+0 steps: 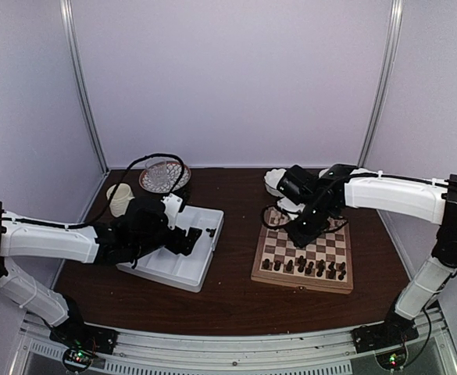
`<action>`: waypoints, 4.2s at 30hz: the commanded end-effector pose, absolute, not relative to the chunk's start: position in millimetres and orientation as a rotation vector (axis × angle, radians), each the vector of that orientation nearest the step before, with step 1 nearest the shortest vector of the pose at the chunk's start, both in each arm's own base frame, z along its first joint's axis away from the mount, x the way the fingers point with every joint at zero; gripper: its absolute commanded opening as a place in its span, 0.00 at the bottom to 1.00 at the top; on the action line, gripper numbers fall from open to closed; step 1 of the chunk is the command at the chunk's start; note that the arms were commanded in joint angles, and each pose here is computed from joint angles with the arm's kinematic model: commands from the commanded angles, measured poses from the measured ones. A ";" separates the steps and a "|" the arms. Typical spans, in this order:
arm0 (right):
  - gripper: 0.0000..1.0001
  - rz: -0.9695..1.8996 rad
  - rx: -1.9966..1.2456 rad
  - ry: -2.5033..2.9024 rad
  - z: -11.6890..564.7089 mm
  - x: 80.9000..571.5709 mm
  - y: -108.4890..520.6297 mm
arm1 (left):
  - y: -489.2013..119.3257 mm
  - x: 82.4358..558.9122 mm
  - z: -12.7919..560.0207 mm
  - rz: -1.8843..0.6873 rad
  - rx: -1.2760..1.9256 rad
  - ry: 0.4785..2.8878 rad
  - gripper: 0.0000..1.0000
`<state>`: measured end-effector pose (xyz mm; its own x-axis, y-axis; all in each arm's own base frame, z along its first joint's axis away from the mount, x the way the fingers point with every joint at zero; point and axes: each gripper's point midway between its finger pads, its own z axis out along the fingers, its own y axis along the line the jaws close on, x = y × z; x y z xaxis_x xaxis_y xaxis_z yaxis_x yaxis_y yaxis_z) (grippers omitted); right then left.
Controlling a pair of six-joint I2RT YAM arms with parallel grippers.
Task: Set up the chess pieces on the board
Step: Place the pawn at d7, then adjust the pawn at d7.
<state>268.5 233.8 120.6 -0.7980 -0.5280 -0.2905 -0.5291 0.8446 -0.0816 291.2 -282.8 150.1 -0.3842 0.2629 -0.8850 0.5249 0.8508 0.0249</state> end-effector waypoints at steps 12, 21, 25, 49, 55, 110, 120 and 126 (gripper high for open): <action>0.08 -0.225 -0.618 2.770 107.0 250.7 174.4 | -290.1 297.2 153.1 -0.318 0.573 1.981 0.91; 0.08 -0.195 -0.635 2.806 89.6 248.9 179.7 | -294.8 297.3 146.4 -0.320 0.595 2.005 0.90; 0.08 -0.183 -0.650 2.827 81.3 250.0 182.1 | -295.3 297.1 146.5 -0.322 0.598 2.005 0.90; 0.06 -0.147 -0.647 2.918 60.1 246.4 184.2 | -297.4 294.8 149.1 -0.344 0.611 1.997 0.90; 0.09 -0.177 -0.644 2.924 57.2 247.6 181.4 | -297.8 294.3 149.4 -0.348 0.611 1.996 0.90; 0.29 -0.023 -0.768 2.826 97.9 215.6 195.7 | -298.8 294.5 148.8 -0.347 0.619 1.998 0.90; 0.31 -0.022 -0.799 2.824 89.7 219.0 202.0 | -298.9 294.1 147.6 -0.346 0.624 2.001 0.90; 0.30 -0.030 -0.802 2.833 86.1 218.2 201.2 | -299.9 294.2 149.0 -0.351 0.625 1.998 0.90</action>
<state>219.0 199.8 90.9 -0.8394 -0.5106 -0.1863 -0.5070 0.8591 -0.0701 291.8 -293.6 139.1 -0.4087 0.2921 -0.8647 0.5534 0.8327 0.0197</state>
